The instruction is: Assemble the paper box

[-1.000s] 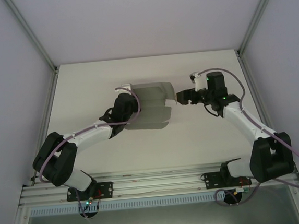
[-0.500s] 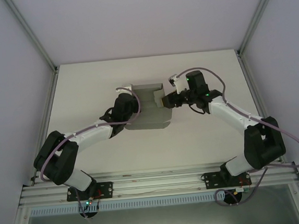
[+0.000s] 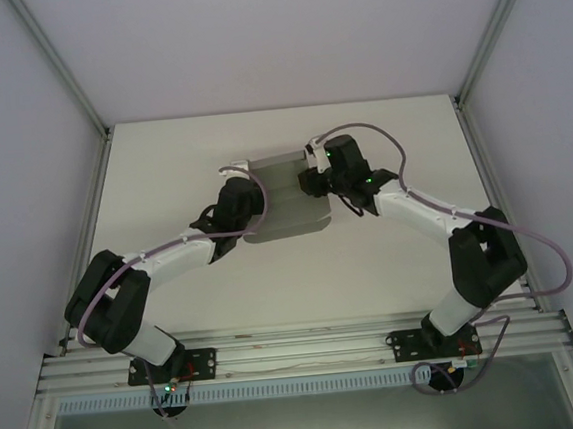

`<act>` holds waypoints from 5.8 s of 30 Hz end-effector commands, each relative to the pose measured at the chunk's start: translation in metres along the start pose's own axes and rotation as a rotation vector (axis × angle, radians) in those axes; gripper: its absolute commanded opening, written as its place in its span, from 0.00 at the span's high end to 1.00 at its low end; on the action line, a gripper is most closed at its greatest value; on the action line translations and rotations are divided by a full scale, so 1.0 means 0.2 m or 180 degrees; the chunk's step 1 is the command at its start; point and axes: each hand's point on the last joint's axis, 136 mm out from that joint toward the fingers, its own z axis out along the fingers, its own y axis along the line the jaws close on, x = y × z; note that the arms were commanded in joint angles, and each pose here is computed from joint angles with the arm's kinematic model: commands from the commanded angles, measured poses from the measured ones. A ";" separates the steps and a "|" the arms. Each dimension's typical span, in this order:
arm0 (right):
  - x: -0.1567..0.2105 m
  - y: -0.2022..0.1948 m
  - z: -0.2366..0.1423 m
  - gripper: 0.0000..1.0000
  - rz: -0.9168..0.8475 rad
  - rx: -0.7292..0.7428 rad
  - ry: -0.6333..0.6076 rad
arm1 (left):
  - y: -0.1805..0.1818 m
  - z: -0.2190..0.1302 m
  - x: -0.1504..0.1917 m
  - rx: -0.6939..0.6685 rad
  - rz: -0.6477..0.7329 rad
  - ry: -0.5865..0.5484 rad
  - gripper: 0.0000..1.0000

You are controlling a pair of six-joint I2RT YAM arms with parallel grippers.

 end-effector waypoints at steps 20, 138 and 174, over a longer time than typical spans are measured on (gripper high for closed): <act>-0.12 -0.81 -0.31 1.00 0.0324 0.4239 -0.0613 | 0.17 -0.02 -0.04 -0.0949 -0.0364 0.0005 1.00; 0.28 -0.01 -0.20 0.04 -0.1099 -0.0769 0.0520 | 0.21 -0.22 -0.46 -0.0323 0.0264 0.0359 0.00; 0.66 -0.13 0.08 0.79 0.1045 0.2093 0.0951 | 0.56 -0.36 -0.04 -0.0441 -0.0380 0.0427 0.00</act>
